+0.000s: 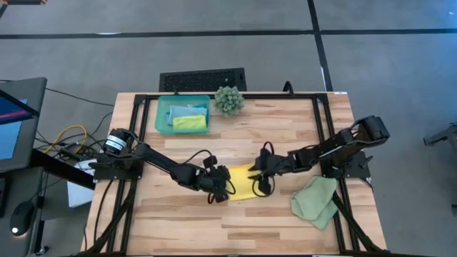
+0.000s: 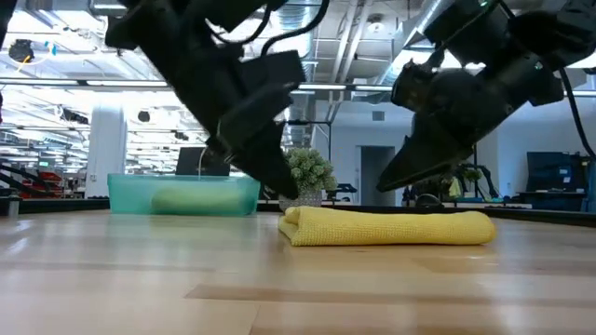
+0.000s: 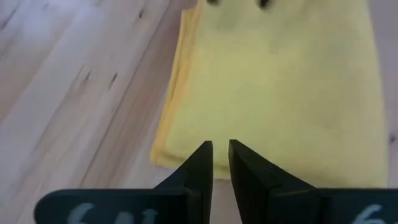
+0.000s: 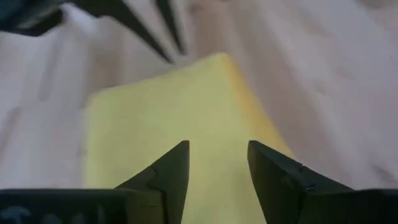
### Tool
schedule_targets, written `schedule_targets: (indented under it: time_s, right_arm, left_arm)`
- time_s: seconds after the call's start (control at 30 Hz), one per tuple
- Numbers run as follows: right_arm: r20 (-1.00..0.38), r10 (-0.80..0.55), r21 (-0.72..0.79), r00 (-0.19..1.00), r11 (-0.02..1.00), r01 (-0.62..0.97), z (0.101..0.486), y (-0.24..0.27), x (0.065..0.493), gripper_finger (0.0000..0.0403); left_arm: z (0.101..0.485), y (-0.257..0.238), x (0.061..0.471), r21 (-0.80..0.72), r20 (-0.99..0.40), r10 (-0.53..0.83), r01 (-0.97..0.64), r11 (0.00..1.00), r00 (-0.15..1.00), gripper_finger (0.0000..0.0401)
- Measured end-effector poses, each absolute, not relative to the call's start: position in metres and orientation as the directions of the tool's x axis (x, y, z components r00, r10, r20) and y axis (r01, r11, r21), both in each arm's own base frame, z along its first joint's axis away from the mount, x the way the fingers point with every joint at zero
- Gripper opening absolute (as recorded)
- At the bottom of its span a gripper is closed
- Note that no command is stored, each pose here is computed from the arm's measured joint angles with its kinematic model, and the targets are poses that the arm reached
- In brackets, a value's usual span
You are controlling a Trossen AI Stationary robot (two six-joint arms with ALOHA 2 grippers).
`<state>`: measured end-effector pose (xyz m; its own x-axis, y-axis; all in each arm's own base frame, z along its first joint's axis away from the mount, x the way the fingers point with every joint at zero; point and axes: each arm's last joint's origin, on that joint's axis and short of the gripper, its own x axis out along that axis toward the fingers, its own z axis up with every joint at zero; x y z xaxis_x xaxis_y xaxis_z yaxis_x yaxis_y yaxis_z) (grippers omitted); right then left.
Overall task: Fold microfiber towels
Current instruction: Fold the yellow microfiber cloth
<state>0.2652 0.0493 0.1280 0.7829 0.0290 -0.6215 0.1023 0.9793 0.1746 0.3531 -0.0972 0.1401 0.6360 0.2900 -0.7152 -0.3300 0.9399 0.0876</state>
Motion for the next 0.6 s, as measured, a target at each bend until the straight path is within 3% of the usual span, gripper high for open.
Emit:
schedule_targets:
  time_s: [0.17,0.3,0.6]
  right_arm:
    - [-0.537,0.127,0.199,0.834,0.980,-0.021,0.122,0.067,0.274,0.0174]
    - [-0.461,0.117,0.241,0.880,0.971,-0.003,0.120,0.071,0.294,0.0160]
    - [-0.548,0.013,0.088,0.837,0.995,0.042,0.109,0.045,0.346,0.0123]
  left_arm:
    - [0.139,-0.095,0.350,0.073,-0.769,0.265,-0.331,0.941,0.582,0.0045]
    - [0.130,-0.092,0.343,0.079,-0.793,0.272,-0.350,0.933,0.546,0.0045]
    - [0.116,-0.084,0.336,0.095,-0.738,0.337,-0.405,0.910,0.584,0.0045]
